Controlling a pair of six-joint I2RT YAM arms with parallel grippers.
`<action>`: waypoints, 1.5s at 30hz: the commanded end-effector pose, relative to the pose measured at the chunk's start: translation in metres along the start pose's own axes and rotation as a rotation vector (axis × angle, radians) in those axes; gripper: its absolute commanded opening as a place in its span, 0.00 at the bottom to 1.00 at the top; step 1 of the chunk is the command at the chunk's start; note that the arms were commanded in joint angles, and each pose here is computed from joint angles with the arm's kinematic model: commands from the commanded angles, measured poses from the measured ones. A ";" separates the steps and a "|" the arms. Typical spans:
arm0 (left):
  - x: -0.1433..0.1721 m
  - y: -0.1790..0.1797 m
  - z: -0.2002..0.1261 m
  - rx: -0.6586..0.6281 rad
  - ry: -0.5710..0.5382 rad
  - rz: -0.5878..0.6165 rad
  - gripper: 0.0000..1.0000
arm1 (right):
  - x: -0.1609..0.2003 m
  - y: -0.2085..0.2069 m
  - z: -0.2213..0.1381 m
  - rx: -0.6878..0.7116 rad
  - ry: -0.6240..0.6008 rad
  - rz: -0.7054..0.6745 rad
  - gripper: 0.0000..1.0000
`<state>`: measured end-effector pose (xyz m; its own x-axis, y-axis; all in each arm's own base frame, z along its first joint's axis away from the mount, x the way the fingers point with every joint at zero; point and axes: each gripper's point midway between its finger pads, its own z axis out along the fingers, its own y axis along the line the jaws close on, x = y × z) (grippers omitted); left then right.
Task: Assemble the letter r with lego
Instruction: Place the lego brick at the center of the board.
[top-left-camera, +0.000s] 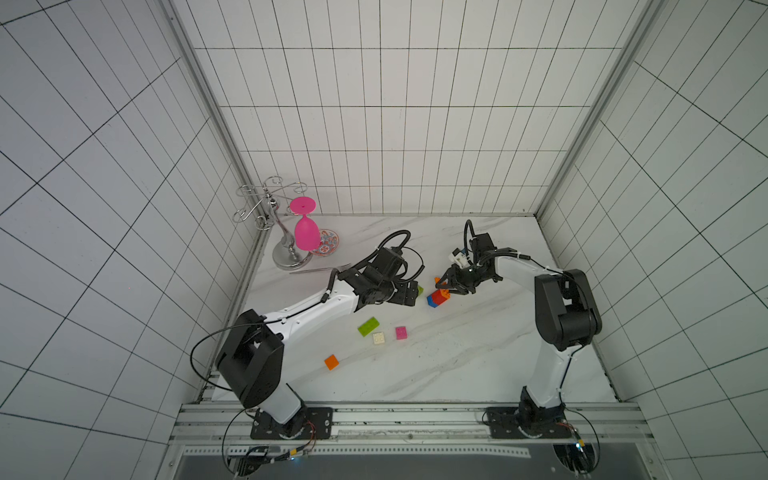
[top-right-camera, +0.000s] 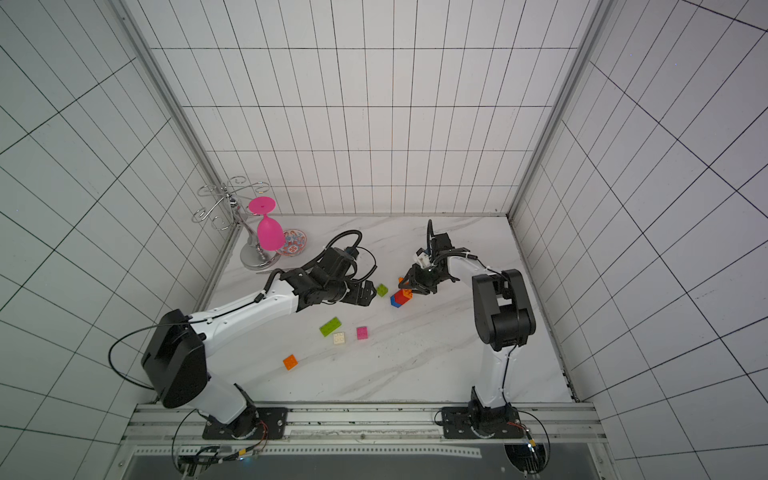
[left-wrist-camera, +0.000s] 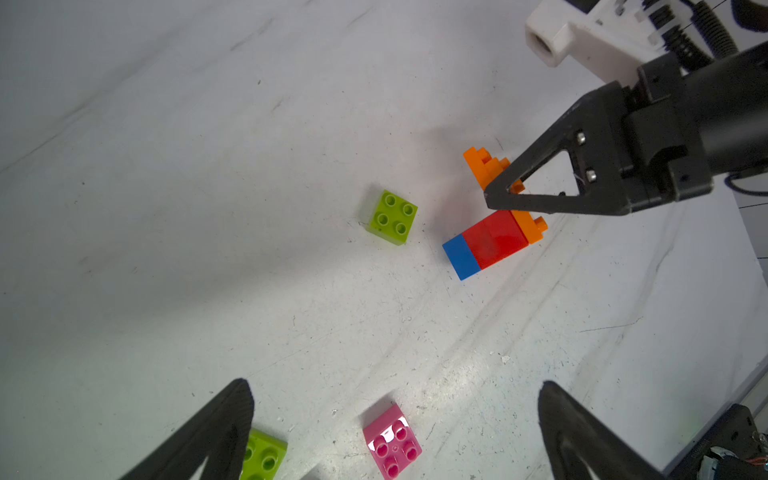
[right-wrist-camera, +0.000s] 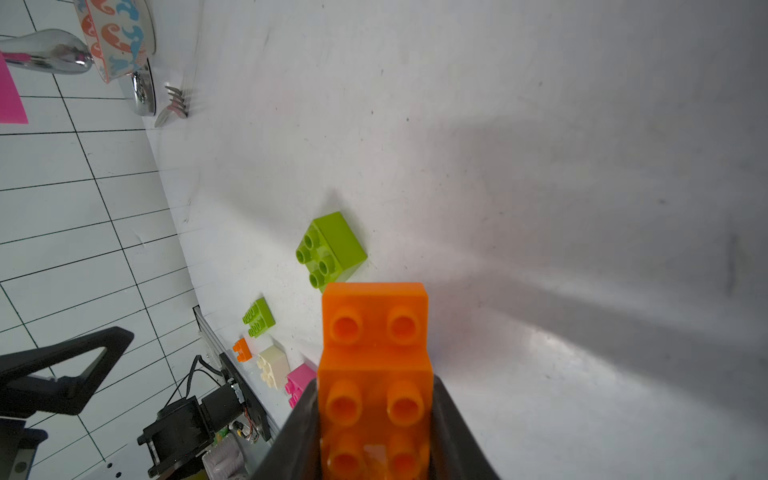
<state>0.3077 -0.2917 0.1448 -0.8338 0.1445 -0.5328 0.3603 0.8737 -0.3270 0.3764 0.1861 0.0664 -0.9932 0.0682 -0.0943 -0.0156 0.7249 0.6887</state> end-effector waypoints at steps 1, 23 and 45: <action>0.010 -0.004 0.005 0.038 0.016 -0.020 0.98 | 0.001 -0.016 -0.004 0.017 -0.017 0.032 0.41; 0.007 0.024 -0.041 0.084 -0.117 -0.173 0.98 | 0.015 -0.026 -0.019 0.432 -0.057 -0.156 0.99; 0.027 0.060 -0.059 0.080 -0.164 -0.283 0.99 | 0.027 -0.020 0.017 0.721 0.060 -0.279 0.87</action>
<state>0.2781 -0.2054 0.1517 -0.8322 -0.1734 -0.5266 0.1589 0.8354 -0.5262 0.3451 0.1795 0.0307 -0.9711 -0.1972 -0.1342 -0.2006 0.9796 0.0121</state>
